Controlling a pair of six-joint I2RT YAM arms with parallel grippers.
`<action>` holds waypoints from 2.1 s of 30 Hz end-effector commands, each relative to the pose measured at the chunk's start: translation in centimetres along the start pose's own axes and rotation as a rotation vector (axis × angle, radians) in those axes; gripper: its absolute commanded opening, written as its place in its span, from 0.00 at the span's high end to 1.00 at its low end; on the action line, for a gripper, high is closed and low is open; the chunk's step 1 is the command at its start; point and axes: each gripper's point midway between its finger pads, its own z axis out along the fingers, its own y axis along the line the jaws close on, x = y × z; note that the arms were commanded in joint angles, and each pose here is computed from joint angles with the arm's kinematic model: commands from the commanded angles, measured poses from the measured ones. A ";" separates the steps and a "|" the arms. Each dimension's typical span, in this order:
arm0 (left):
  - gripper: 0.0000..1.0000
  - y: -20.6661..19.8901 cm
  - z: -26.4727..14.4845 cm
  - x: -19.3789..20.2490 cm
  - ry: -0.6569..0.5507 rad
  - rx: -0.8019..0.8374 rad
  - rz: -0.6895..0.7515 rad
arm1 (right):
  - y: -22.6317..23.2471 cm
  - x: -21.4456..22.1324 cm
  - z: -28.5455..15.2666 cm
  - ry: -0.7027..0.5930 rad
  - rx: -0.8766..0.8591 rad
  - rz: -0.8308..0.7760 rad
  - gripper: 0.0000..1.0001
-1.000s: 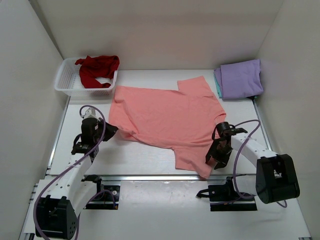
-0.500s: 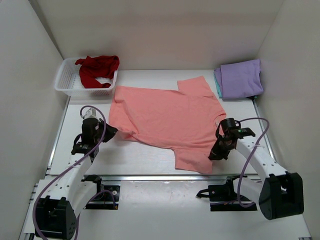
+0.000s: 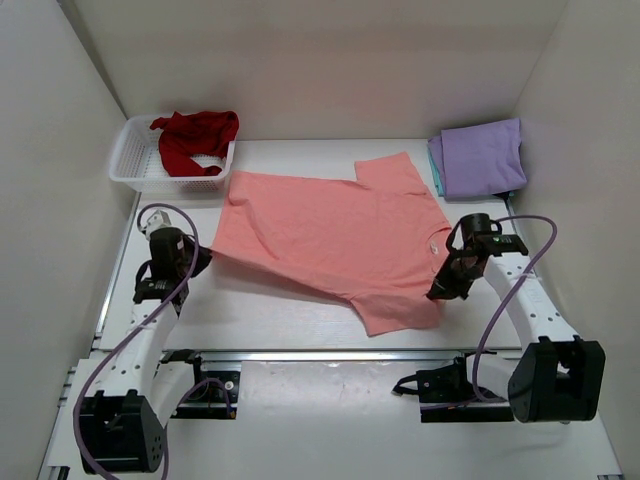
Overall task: Fold and stack the t-shirts
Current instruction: Grap the side of the flattened tshirt closest away from the robot with both arms, then fold the flattened tshirt in 1/3 of the way
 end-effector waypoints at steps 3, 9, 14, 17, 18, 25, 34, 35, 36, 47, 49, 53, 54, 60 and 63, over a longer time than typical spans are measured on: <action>1.00 0.0 0.1 -3.0 -0.087 -0.013 0.030 | 1.3 -2.6 -1.1 -0.048 -0.036 -0.057 1.00; 1.00 -0.1 1.4 -3.2 -0.100 0.017 -0.009 | 1.7 -6.6 -1.0 -0.089 -0.046 -0.042 1.00; 1.00 -0.8 3.0 -2.7 -0.060 0.032 -0.008 | 2.9 -9.3 -0.3 -0.099 -0.053 -0.051 1.00; 1.00 -0.8 3.8 -2.3 -0.033 0.028 -0.001 | 3.2 -10.0 0.7 -0.083 -0.043 -0.048 1.00; 1.00 -0.7 4.3 -2.1 -0.029 0.023 -0.004 | 3.9 -10.6 0.9 -0.085 -0.050 -0.060 1.00; 1.00 -1.3 6.5 -2.4 -0.026 0.035 0.001 | 5.8 -13.1 2.2 -0.073 -0.049 -0.074 1.00; 0.98 -2.9 9.6 -3.5 -0.012 0.038 0.027 | 7.2 -16.3 3.2 -0.078 -0.042 -0.095 1.00; 0.97 -2.8 10.0 -3.4 -0.006 0.032 0.027 | 7.7 -16.8 2.9 -0.088 -0.053 -0.100 1.00; 0.95 -2.9 10.1 -3.6 -0.006 0.032 0.030 | 7.7 -16.7 3.5 -0.073 -0.044 -0.103 1.00; 0.57 0.2 11.3 -3.9 0.047 -0.097 0.059 | 9.2 -20.2 2.8 -0.167 0.020 -0.203 0.72; 0.57 1.1 10.9 -4.6 0.029 -0.132 0.085 | 9.4 -20.3 2.5 -0.182 0.033 -0.230 0.72; 0.56 1.3 9.8 -3.3 0.074 -0.109 0.165 | 10.0 -18.6 2.9 -0.165 -0.008 -0.269 0.72; 0.55 1.5 9.5 -2.4 0.091 -0.108 0.180 | 10.4 -18.4 2.7 -0.174 -0.021 -0.285 0.71; 0.49 1.3 8.8 -0.5 0.099 -0.021 0.147 | 11.1 -15.6 3.3 -0.145 -0.070 -0.315 0.72; 0.47 0.5 9.2 0.1 0.107 0.021 0.172 | 11.2 -14.8 3.6 -0.140 -0.089 -0.326 0.72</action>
